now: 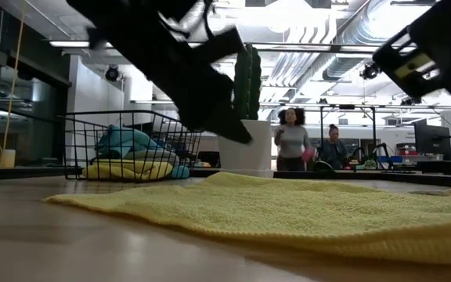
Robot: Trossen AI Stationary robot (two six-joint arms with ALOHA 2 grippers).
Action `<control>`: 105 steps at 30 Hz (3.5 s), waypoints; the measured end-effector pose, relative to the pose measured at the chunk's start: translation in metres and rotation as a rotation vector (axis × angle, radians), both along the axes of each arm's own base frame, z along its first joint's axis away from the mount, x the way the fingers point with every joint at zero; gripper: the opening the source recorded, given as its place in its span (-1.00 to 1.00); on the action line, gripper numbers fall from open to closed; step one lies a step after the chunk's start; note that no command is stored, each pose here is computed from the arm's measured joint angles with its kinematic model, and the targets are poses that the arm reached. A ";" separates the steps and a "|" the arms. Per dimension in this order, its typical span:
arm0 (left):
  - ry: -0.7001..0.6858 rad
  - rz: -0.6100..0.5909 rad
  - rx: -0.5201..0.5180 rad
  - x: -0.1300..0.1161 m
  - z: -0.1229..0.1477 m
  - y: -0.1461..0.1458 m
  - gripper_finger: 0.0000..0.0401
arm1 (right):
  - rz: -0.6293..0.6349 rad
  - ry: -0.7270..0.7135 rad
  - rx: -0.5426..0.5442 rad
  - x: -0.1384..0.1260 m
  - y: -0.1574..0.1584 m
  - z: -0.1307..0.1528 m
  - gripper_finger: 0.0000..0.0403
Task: Fold microfiber towels
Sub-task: Fold the yellow microfiber towel on the table
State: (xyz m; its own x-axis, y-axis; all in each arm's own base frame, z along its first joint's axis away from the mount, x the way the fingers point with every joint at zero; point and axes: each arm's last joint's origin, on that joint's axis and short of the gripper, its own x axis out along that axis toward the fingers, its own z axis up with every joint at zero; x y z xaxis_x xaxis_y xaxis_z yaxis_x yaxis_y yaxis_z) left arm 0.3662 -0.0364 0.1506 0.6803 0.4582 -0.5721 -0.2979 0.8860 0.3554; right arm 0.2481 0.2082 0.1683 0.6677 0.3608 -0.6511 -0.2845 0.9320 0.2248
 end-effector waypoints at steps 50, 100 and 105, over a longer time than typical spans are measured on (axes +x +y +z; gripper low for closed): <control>0.016 0.581 -0.102 -0.010 -0.064 0.063 -1.00 | -0.325 0.385 -0.527 -0.011 -0.061 -0.047 -1.00; 0.204 -0.173 -0.050 -0.035 0.010 -0.053 -0.99 | -0.401 0.367 -0.530 -0.027 -0.074 -0.011 -1.00; 0.215 -0.271 -0.058 -0.041 0.004 -0.079 -0.86 | -0.384 0.356 -0.532 -0.026 -0.074 -0.010 -1.00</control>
State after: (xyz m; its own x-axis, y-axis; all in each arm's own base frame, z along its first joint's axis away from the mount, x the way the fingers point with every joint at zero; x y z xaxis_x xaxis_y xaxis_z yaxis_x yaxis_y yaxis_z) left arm 0.3257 -0.1155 0.1546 0.6334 0.2401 -0.7356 0.0269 0.9432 0.3310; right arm 0.2218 0.1345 0.1579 0.3991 -0.2796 -0.8732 0.0884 0.9597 -0.2668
